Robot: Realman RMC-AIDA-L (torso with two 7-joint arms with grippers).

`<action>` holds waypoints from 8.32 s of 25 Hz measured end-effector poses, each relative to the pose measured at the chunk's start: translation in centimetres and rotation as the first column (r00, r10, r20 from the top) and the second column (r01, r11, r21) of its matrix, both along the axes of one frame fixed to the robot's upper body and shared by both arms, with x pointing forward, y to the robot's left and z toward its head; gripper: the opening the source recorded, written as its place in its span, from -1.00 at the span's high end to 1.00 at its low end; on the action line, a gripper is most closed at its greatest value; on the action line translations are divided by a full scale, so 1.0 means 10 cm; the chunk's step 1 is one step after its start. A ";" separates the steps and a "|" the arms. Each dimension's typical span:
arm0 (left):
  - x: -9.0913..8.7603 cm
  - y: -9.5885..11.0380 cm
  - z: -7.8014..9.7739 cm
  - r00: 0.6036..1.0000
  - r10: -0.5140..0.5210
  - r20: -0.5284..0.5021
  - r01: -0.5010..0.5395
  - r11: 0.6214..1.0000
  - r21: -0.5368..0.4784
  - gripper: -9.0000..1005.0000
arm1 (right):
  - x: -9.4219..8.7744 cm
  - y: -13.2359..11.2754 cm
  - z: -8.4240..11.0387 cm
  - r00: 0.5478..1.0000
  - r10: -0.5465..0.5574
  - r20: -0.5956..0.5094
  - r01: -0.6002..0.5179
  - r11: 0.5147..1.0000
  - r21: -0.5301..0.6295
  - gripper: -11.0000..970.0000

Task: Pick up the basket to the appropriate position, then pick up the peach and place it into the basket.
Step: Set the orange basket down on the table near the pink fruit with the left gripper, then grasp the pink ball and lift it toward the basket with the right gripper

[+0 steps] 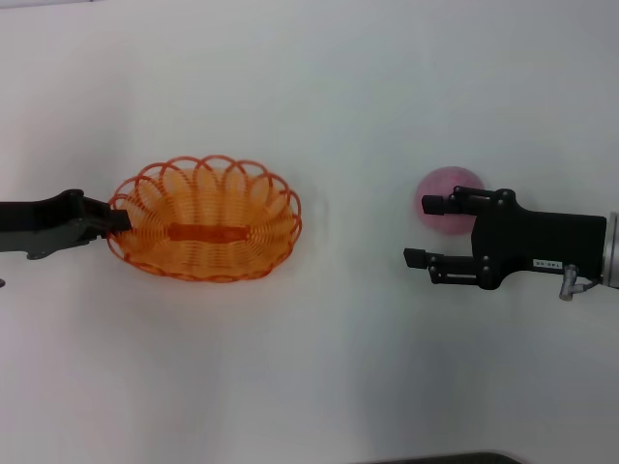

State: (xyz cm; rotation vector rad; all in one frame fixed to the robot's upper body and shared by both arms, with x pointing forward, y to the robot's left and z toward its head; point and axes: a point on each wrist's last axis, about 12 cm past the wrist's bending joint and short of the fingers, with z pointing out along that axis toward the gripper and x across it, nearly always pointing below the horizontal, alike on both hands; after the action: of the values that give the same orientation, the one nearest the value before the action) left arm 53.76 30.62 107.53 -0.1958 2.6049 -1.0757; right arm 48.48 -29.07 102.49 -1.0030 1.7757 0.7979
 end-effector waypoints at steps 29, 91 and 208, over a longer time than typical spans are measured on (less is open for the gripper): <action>0.02 0.14 0.20 0.991 -0.051 0.123 0.046 0.998 0.044 -0.68 | 0.01 0.01 0.01 1.000 0.002 0.001 -0.002 1.000 0.001 -0.61; -1.13 0.32 -0.40 0.474 -0.538 0.697 0.374 0.840 0.393 -0.65 | -0.02 -0.01 0.01 1.000 0.006 0.007 -0.006 1.000 0.003 -0.60; -1.11 0.38 -0.39 0.497 -0.537 0.681 0.352 0.843 0.408 0.11 | 1.10 0.65 1.00 0.861 -0.262 -0.436 -0.060 0.799 -0.599 0.08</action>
State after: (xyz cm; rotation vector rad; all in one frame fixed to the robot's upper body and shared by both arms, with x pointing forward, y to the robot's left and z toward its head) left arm 42.70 34.39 103.67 0.8844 1.9213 -0.7329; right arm 59.51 -22.61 112.52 -1.1412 2.6242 0.4376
